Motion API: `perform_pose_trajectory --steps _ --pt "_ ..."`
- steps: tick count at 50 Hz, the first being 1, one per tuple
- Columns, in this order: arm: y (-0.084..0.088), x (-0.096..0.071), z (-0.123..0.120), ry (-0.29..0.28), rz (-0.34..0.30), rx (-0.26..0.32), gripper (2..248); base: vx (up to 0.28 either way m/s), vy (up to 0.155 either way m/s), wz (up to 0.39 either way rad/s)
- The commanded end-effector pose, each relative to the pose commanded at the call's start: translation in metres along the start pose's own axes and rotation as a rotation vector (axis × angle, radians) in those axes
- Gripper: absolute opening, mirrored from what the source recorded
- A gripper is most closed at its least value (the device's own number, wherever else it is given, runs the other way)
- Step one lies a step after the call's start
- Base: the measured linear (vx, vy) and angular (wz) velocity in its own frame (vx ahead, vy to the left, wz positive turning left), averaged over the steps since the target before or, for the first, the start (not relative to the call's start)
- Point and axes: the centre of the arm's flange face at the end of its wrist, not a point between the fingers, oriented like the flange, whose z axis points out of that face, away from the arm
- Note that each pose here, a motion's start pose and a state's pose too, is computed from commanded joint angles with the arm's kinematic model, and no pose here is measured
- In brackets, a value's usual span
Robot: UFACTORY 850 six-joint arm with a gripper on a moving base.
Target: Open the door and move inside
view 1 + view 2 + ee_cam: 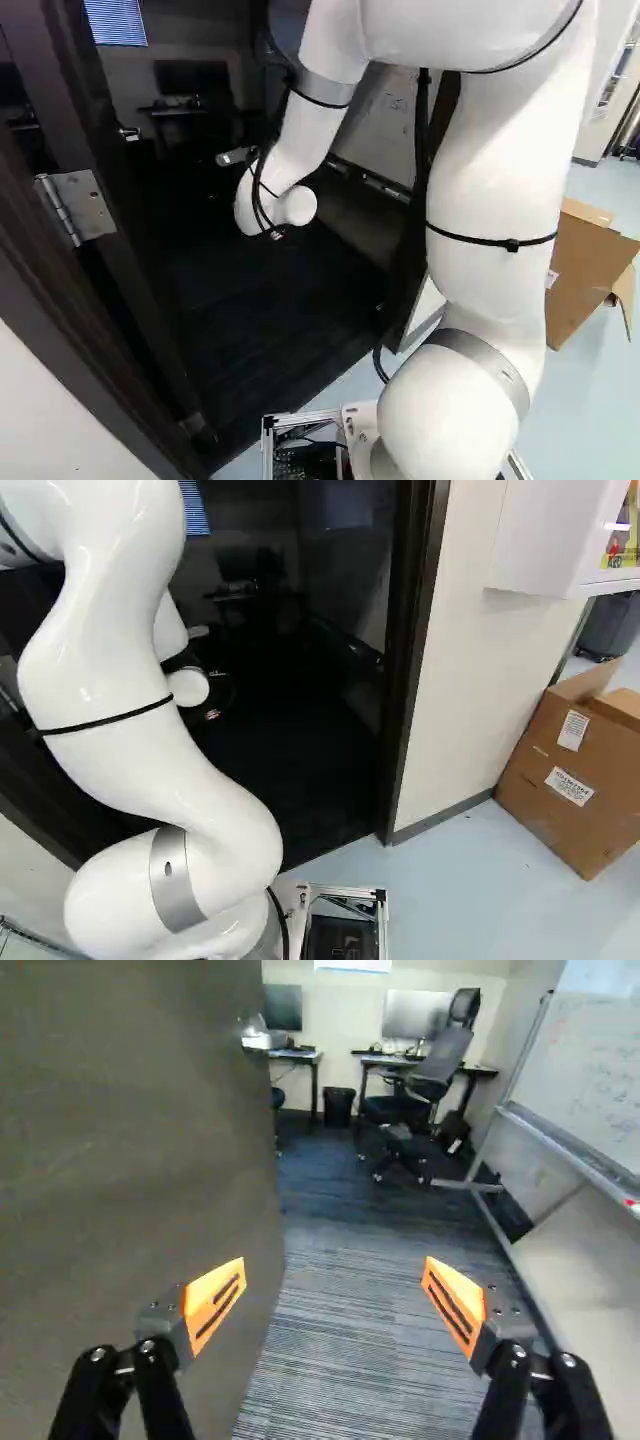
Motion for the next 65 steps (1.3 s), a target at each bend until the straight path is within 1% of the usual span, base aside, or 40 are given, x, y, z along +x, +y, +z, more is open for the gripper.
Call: perform_pose_trajectory --steps 16,26,34,48,55,65 --pt "0.044 -0.015 -0.05 -0.013 0.044 -0.114 247 0.0 0.0 0.0" --pt "0.069 -0.03 -0.088 -0.023 0.076 -0.198 247 0.0 0.0 0.0" --pt "0.085 -0.043 -0.118 -0.029 0.102 -0.263 247 0.0 0.0 0.0" --pt "0.102 -0.064 -0.162 -0.039 0.139 -0.358 247 0.0 0.0 0.0" --pt "0.107 -0.074 -0.182 -0.043 0.156 -0.4 247 0.0 0.0 0.0" --pt "0.11 -0.086 -0.203 -0.047 0.174 -0.447 247 0.0 0.0 0.0"
